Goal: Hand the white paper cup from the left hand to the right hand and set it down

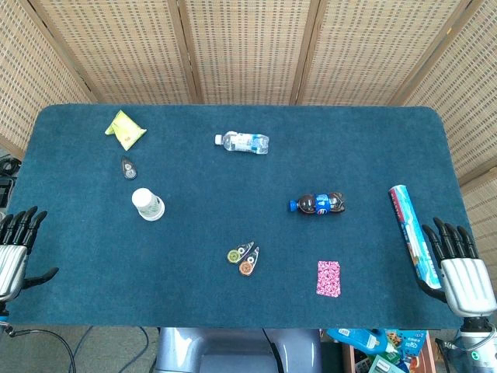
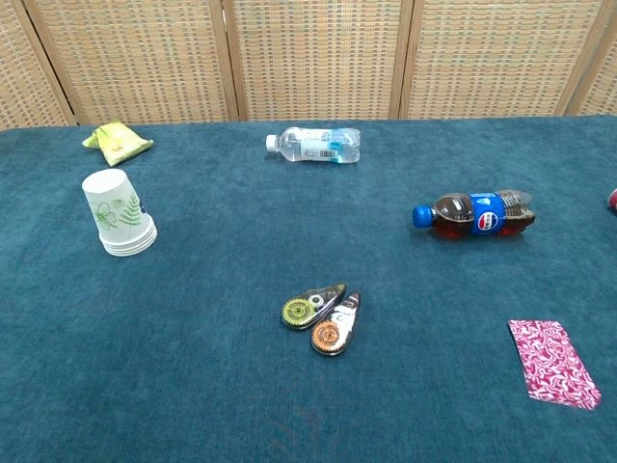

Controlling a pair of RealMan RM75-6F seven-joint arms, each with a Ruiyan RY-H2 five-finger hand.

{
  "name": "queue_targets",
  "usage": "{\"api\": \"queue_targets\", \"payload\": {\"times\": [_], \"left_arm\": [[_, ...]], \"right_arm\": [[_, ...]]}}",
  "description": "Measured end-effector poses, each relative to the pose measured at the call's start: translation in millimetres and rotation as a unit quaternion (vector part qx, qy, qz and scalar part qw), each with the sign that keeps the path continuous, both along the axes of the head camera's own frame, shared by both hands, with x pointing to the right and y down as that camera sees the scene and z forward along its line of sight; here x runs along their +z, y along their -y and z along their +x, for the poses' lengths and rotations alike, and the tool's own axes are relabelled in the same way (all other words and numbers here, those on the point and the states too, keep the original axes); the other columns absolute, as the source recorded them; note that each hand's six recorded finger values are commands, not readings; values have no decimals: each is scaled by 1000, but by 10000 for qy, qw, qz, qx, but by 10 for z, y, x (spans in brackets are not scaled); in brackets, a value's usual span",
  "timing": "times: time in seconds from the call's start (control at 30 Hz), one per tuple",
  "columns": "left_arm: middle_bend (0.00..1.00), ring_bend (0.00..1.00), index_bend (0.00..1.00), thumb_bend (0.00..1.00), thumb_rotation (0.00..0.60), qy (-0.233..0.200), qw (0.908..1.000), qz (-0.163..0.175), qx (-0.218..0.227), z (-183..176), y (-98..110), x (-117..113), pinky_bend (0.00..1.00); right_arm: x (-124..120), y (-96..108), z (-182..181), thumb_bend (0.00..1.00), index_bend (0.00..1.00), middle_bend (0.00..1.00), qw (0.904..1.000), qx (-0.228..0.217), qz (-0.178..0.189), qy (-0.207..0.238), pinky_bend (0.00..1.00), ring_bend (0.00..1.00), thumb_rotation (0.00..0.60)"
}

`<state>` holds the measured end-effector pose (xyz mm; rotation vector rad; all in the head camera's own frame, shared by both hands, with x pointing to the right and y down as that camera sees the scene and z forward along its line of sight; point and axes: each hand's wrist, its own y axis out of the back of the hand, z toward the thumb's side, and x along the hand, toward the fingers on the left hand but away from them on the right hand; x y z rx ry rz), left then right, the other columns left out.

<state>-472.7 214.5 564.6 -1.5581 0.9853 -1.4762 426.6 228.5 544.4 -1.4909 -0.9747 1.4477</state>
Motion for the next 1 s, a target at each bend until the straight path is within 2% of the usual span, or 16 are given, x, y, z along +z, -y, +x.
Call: {"api": "queue_targets", "payload": {"times": [0.2, 0.37, 0.5, 0.67, 0.83, 1.0], "left_arm": [[0, 0, 0, 116, 600, 6, 9999, -91, 69, 27, 8, 65, 0], [0, 0, 0, 117, 600, -214, 9994, -144, 214, 135, 144, 152, 0], [0, 0, 0, 117, 600, -408, 9981, -154, 445, 289, 386, 245, 19], [0, 2, 0, 117, 600, -656, 9933, -382, 876, 587, 777, 445, 128], [33, 31, 13, 117, 600, -596, 9876, -738, 1249, 912, 1117, 768, 185], [87, 90, 95, 118, 600, -399, 9834, -962, 1488, 1226, 1355, 1100, 239]], "right_arm": [[-35, 10, 21, 0, 0, 0, 10000, 29, 53, -6, 0, 0, 600], [-65, 35, 46, 0, 0, 0, 9999, 83, 100, 21, 0, 0, 600], [-59, 46, 73, 0, 0, 0, 9999, 125, 83, 33, 0, 0, 600], [-14, 60, 107, 0, 0, 0, 9999, 164, 11, -9, 0, 0, 600], [33, 64, 122, 0, 0, 0, 9998, 169, -51, -73, 0, 0, 600], [45, 64, 138, 0, 0, 0, 9997, 201, -64, -110, 0, 0, 600]]}}
